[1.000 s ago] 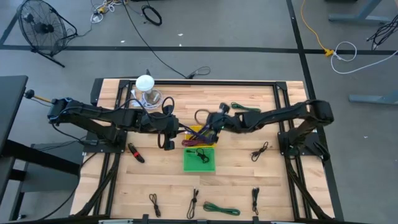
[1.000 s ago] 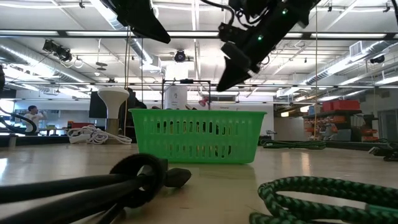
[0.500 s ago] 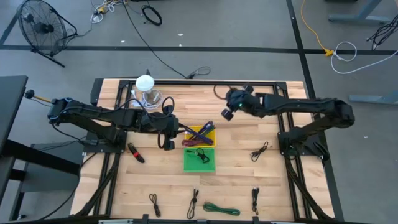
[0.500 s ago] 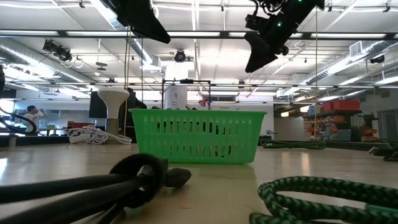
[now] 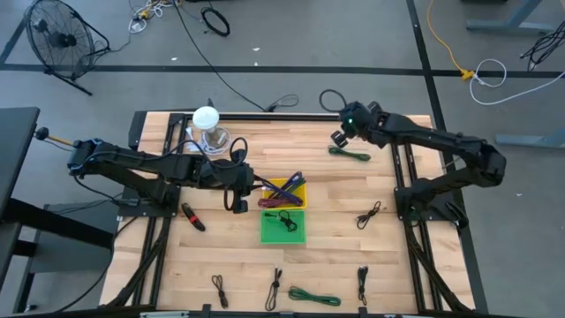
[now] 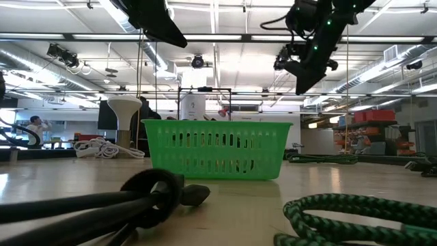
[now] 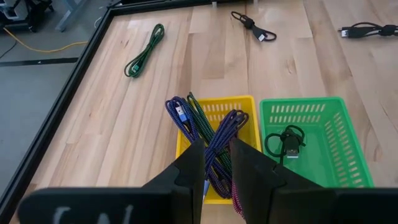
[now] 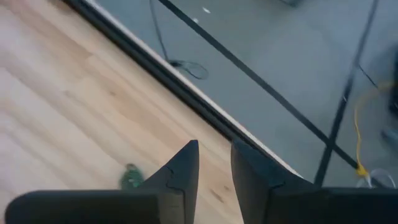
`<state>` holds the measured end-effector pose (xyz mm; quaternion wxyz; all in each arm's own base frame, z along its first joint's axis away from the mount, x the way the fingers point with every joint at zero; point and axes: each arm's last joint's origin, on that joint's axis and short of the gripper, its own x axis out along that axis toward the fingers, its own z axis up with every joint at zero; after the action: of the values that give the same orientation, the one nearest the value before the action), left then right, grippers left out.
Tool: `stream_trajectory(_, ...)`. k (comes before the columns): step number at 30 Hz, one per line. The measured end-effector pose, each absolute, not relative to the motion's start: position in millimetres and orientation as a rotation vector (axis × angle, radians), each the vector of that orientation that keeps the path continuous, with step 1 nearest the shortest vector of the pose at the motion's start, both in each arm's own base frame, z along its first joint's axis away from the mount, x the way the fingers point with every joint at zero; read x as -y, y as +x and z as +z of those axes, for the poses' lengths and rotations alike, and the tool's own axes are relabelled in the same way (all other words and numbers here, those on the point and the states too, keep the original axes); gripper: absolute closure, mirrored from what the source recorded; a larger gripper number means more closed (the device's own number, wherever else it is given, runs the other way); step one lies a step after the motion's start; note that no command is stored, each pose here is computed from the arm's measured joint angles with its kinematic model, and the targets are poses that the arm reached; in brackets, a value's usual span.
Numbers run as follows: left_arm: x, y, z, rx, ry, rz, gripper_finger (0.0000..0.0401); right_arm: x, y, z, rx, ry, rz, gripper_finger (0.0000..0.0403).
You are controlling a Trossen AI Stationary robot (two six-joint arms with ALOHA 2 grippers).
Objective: Pick & Place USB Port
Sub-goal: Put the green and black USB cable into the yellow bin
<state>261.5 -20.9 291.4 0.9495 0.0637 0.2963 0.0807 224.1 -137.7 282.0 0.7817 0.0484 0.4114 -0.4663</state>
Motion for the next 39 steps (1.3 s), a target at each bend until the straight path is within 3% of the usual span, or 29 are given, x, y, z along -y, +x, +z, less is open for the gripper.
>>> stream_trajectory(13,21,261,290,-0.619,0.133,0.164,0.0318,174,203,276,-0.835,0.315,-0.903,0.0309)
stream_trajectory(19,21,259,288,-0.639,0.113,0.171,0.0318,178,191,243,-0.823,0.338,-0.877,0.0309)
stream_trajectory(34,21,259,288,-0.645,0.115,0.171,0.0318,154,151,158,-0.926,0.464,-0.590,0.0309)
stream_trajectory(39,21,259,288,-0.644,0.115,0.172,0.0318,147,143,143,-0.984,0.472,-0.611,0.0309)
